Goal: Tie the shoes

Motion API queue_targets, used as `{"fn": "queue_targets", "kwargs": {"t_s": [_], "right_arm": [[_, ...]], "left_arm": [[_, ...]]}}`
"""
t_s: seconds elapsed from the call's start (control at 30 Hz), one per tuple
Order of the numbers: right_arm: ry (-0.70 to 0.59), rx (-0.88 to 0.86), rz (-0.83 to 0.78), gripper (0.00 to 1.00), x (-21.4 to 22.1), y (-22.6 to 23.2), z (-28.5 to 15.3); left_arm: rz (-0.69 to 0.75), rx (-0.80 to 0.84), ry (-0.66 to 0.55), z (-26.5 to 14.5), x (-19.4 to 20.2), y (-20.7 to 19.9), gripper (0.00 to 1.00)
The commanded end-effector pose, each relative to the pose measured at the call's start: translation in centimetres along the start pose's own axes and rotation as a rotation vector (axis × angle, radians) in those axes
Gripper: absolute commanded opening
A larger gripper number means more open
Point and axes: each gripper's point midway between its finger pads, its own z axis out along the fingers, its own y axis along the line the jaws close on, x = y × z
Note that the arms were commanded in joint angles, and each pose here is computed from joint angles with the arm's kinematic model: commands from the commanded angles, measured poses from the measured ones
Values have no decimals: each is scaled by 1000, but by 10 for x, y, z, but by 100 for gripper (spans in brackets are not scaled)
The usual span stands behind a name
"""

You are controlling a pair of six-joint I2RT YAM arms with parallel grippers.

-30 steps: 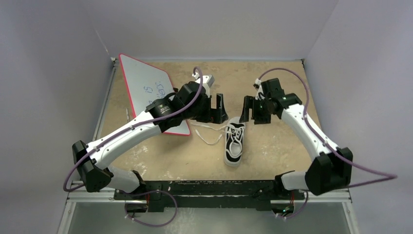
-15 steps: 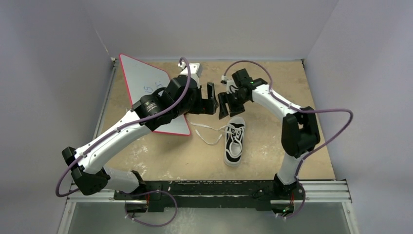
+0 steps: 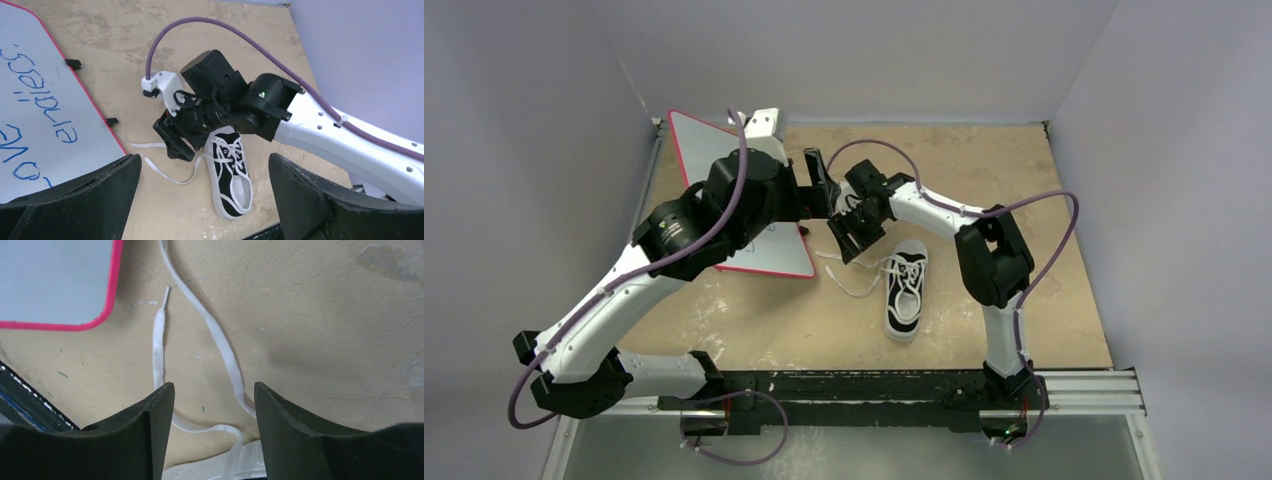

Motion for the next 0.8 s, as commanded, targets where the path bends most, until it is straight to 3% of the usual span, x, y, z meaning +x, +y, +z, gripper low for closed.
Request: {"fn": "queue_targets", "kwargs": {"t_s": [0.0,0.13,0.33,0.53,0.77], "right_arm": [[-51,25,-114,63,-6,14,-26],[23,76,-181,64,12,24,-20],[27,199,-182,62,-5,2,-13],[-39,65,-195,58,10,43,-16],[48,13,-216,56,38,71,15]], "left_arm": [[-72,-9,-84,-13,-19,6,99],[-54,-37,-87,-12,-20,11,98],[-22,-46,-65,-9,-21,8,99],[-26,-27,-83,-14,-32,3,98],[1,-61,-78,-14,-30,10,99]]}}
